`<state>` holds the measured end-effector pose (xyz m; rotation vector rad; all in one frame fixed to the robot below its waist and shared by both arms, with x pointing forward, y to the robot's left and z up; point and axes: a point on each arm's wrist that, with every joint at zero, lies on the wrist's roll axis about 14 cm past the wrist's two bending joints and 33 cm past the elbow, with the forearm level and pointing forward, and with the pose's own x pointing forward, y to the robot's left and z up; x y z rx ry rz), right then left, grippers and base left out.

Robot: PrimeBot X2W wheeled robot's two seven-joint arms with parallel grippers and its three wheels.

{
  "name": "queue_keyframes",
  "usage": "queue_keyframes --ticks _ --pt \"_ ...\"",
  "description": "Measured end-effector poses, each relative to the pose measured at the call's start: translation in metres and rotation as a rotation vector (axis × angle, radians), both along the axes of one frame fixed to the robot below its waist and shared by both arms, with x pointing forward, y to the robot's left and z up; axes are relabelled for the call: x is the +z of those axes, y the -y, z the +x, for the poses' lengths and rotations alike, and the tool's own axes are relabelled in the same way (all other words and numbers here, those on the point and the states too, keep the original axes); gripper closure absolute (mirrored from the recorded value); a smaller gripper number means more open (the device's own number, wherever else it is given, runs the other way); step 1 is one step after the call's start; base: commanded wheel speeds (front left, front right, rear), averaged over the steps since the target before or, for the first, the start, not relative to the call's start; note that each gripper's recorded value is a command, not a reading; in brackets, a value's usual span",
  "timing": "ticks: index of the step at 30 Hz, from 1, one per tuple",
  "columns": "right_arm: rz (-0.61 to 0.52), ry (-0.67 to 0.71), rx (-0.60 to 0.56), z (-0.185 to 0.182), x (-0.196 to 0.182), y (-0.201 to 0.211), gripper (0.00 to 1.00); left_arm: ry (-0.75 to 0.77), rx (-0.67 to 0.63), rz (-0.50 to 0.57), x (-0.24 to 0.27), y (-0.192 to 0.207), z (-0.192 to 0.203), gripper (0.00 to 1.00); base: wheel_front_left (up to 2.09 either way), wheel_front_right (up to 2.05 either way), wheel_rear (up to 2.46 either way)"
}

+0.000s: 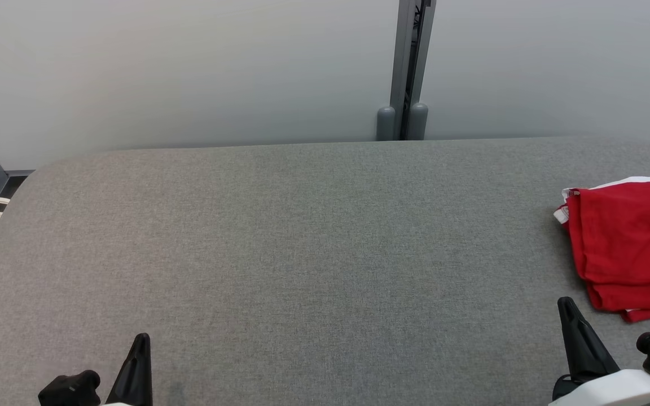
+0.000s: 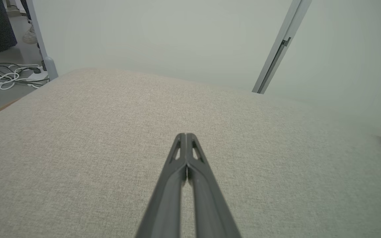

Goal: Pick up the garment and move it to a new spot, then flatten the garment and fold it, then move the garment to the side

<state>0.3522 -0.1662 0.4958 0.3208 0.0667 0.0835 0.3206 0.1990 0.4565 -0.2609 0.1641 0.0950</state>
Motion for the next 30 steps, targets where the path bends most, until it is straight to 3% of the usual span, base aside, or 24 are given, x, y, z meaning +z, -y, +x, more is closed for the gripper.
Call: queue_keyframes --ticks 30 --pt "0.449 -0.034 -0.058 0.013 0.0 0.011 1.0 -0.007 0.067 -0.469 0.004 -0.003 0.023 1.0 0.0 0.0 0.0"
